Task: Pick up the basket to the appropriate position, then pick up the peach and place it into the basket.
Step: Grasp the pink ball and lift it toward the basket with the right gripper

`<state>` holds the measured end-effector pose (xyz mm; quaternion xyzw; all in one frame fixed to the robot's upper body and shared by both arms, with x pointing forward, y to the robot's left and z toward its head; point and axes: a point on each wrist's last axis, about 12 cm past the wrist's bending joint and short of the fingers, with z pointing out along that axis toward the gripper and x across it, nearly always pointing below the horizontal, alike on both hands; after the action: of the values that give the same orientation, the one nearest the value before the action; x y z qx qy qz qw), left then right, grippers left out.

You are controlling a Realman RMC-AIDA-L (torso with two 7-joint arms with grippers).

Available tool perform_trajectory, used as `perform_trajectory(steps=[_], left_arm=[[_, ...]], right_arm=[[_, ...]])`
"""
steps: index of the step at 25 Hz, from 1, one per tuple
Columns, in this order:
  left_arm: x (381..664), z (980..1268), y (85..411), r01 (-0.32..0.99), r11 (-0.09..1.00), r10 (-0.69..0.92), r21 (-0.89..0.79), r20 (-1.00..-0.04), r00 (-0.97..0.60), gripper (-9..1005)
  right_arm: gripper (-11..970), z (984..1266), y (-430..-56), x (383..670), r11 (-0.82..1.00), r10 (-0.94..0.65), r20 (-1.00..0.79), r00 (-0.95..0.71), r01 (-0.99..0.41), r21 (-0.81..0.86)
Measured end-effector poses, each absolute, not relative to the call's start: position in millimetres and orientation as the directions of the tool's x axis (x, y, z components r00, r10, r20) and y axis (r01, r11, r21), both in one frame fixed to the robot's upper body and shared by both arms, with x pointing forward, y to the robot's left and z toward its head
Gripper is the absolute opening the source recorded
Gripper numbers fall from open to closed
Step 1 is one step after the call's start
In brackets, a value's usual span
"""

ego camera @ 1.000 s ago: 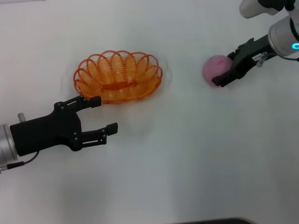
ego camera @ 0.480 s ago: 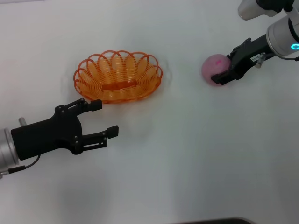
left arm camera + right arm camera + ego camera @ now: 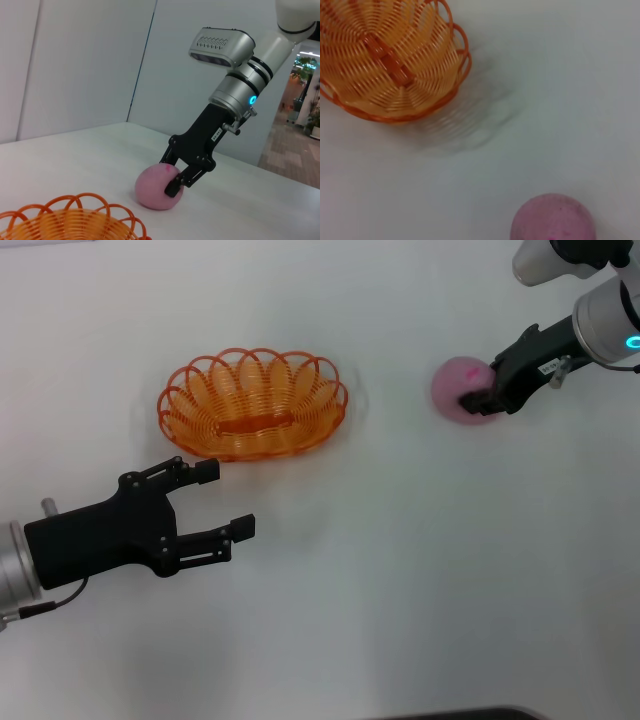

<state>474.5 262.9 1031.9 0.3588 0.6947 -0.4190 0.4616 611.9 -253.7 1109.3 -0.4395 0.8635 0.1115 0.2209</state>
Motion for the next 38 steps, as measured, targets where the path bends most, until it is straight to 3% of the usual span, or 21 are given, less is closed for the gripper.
perform_trajectory(steps=[3,11,31,38], left_arm=[[474.1,1031.7,263.0,0.885,0.392,0.111,-0.253,-0.942,-0.318,875],[474.0,1031.7,263.0,0.884,0.392,0.11,-0.255,-0.941,-0.32,875],[472.4,1031.6,263.1,0.885,0.386,0.109,-0.259,-0.94,-0.323,874],[471.9,1031.2,263.0,0.885,0.385,0.109,-0.261,-0.94,-0.324,874]], right_arm=[[371,1109.1,-254.3,611.6,0.589,-0.71,-0.478,-0.517,-0.808,-0.001],[273,1108.8,-254.0,611.4,0.586,-0.714,-0.474,-0.515,-0.81,-0.002],[151,1110.2,-254.4,610.2,0.582,-0.717,-0.467,-0.518,-0.813,0.009],[93,1129.8,-252.3,610.9,0.562,-0.725,-0.485,-0.49,-0.827,-0.004]])
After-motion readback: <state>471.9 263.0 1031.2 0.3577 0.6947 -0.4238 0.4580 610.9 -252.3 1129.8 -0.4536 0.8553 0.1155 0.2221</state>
